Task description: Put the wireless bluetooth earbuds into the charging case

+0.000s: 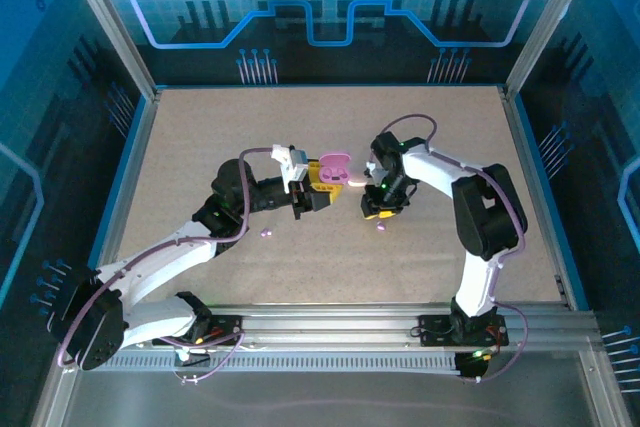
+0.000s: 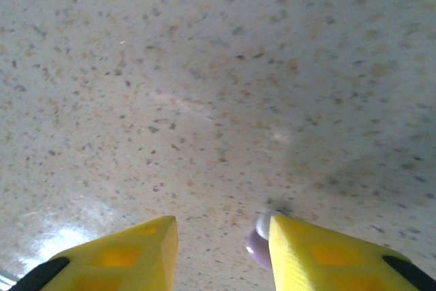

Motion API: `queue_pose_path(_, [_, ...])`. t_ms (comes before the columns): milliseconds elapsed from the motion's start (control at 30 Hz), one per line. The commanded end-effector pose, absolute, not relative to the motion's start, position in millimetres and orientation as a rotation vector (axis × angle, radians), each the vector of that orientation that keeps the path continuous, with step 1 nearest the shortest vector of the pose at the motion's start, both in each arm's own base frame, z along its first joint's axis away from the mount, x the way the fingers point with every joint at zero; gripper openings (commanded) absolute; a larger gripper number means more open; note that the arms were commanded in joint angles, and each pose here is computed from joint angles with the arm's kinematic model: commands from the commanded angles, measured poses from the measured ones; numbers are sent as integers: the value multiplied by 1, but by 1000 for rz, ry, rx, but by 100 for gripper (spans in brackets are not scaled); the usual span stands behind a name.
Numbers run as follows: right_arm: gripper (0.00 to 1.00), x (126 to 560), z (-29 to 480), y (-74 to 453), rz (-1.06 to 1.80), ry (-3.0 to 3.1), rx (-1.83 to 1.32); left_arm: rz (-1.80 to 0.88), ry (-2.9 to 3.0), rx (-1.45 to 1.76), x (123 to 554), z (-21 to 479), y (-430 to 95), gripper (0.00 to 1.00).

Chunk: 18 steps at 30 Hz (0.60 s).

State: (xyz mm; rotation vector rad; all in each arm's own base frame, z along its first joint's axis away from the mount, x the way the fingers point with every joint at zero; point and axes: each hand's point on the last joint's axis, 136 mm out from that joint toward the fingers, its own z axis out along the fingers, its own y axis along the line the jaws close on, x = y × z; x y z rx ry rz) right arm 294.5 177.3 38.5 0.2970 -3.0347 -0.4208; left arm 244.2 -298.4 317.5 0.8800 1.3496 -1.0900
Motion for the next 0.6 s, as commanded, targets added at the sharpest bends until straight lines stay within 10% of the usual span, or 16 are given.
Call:
queue_pose_path(0, [44, 298, 42, 156, -341, -3071, 197, -1073, 1311, 881, 240, 328, -296, 32])
queue_pose_path(567, [47, 263, 23, 178, -509, -2949, 147, -1070, 1310, 881, 241, 328, -296, 32])
